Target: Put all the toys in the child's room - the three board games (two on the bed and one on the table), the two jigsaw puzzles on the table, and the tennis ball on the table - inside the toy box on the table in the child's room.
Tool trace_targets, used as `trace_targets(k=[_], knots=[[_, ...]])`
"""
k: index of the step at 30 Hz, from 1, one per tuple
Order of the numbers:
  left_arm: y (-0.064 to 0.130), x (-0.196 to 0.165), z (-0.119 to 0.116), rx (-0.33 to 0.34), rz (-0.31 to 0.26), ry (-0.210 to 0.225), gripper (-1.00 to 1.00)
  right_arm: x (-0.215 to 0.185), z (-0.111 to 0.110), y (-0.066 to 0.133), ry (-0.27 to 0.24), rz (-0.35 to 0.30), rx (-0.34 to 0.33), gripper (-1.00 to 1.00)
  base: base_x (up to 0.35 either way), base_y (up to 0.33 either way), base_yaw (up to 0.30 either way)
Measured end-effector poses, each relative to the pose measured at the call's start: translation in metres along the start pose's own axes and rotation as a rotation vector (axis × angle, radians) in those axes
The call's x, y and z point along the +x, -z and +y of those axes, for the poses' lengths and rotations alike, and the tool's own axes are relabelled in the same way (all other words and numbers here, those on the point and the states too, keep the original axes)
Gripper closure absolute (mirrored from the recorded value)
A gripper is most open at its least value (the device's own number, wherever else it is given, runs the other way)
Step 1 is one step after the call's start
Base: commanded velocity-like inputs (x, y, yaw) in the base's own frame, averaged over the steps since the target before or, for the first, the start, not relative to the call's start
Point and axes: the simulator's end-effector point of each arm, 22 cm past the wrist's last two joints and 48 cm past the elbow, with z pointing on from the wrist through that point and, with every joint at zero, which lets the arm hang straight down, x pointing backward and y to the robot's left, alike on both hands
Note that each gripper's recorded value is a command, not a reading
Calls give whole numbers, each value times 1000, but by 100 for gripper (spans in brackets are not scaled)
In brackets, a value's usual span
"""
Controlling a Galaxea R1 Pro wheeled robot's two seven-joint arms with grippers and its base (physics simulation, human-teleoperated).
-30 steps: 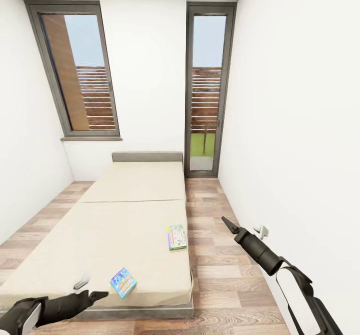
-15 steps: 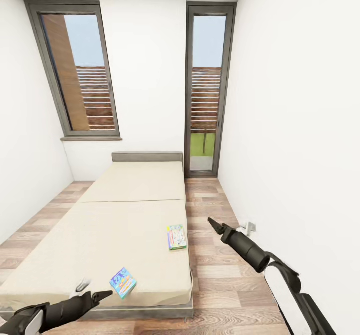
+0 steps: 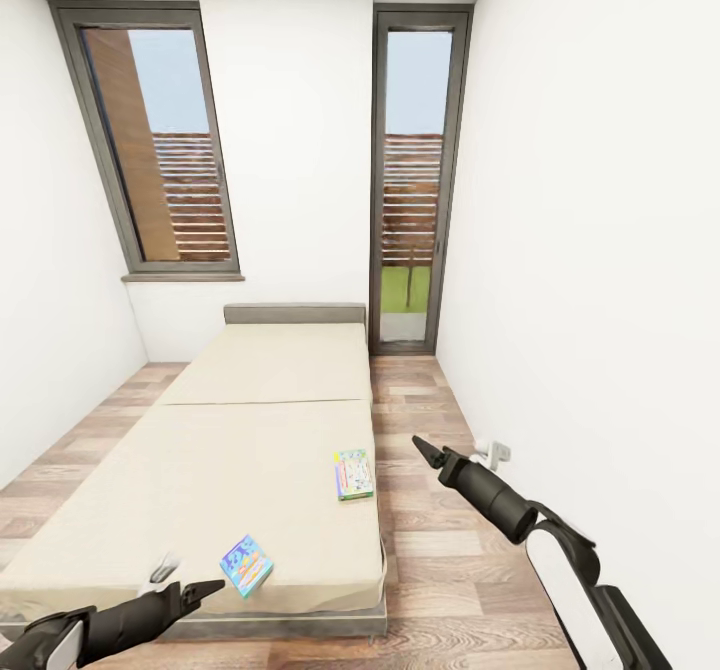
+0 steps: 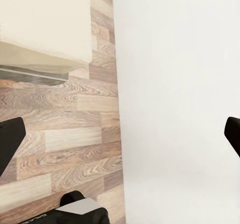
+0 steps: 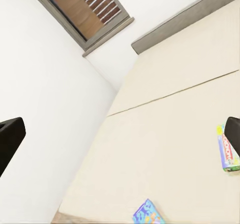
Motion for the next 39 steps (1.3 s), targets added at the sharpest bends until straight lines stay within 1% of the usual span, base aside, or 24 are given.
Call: trace_targets(k=[5, 14, 16, 20, 23, 39], knots=[[-4, 0, 2, 2, 1, 2, -100, 6, 4, -1, -2, 36, -11, -100, 0, 0, 0], [-10, -2, 5, 6, 1, 13, -100, 10, 4, -3, -6, 53, -25, -100, 0, 0, 0], [-10, -3, 5, 7, 4, 23, -100, 12, 5, -4, -8, 63, -28, -100, 0, 0, 0], [-11, -7, 5, 12, 16, 71, -100, 14, 7, -4, -10, 73, -37, -100, 0, 0, 0], [-13, -7, 6, 14, 19, 82, -100, 17, 6, -5, -12, 82, -39, -100, 0, 0, 0], [-22, -3, 19, 9, 28, 92, -100, 29, 1, -13, -26, 85, -46, -100, 0, 0, 0]])
